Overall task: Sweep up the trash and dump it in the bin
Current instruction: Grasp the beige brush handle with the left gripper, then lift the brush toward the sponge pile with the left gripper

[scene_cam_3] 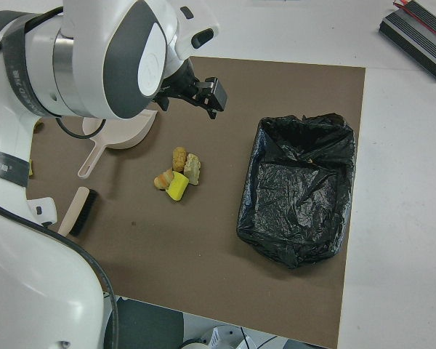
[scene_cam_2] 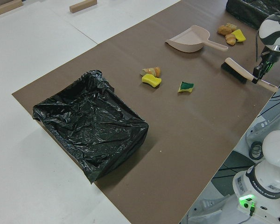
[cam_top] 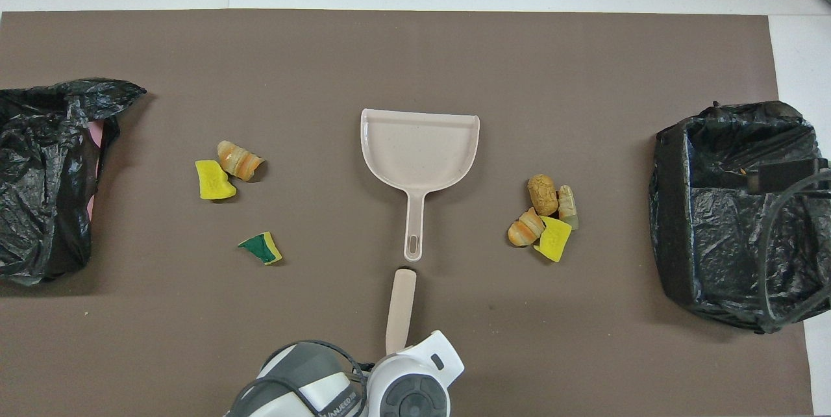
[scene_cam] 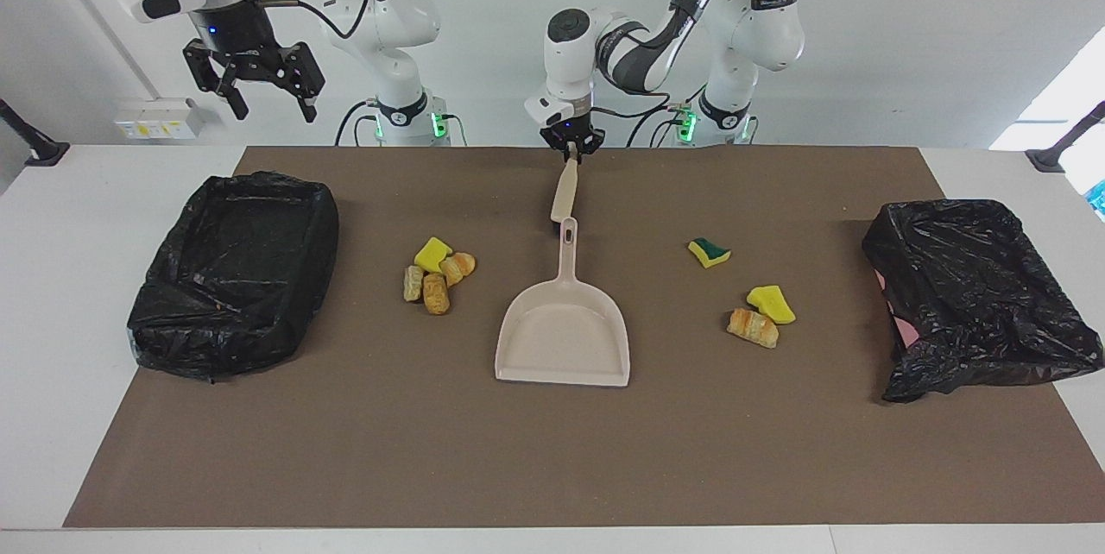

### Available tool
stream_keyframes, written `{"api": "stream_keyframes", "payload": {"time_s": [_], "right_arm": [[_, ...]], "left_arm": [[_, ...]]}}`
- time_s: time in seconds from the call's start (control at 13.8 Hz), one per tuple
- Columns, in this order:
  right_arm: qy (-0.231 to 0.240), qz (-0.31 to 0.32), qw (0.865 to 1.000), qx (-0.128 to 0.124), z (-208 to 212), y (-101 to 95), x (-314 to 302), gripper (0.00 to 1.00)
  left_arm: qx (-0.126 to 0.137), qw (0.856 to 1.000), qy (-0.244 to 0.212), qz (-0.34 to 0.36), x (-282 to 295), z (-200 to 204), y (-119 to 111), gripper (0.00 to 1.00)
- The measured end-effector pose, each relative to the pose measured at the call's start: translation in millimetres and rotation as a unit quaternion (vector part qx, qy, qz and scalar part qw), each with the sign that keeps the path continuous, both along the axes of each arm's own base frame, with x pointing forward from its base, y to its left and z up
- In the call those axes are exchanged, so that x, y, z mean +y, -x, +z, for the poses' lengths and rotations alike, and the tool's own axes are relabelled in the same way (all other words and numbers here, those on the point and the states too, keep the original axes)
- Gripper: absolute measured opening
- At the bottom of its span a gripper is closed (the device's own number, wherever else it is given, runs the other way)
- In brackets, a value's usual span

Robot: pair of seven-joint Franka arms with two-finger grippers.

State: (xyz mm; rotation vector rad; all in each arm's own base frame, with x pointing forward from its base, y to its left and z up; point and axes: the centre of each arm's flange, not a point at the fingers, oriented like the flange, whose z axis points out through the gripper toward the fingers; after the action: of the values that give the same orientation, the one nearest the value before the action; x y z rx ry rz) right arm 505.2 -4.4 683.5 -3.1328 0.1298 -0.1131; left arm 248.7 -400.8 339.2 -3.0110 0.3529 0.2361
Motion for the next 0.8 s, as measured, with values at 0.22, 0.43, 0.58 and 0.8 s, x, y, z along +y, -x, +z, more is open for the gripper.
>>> {"api": "stream_keyframes", "payload": {"time_s": [0.22,0.43,0.58,0.8], "right_arm": [[0.0,0.0,1.0,0.0,0,0.0,0,1.0],[0.0,0.0,1.0,0.0,0,0.0,0,1.0],[0.0,0.0,1.0,0.0,0,0.0,0,1.0],[0.0,0.0,1.0,0.0,0,0.0,0,1.0]], "left_arm": [[0.023,0.999,-0.029,0.04,25,16,-32,0.26],[0.017,0.995,-0.035,0.09,58,31,-79,0.26],[0.003,0.992,-0.041,0.122,87,38,-113,0.26],[-0.022,0.986,-0.064,0.149,143,42,-158,0.26]]}}
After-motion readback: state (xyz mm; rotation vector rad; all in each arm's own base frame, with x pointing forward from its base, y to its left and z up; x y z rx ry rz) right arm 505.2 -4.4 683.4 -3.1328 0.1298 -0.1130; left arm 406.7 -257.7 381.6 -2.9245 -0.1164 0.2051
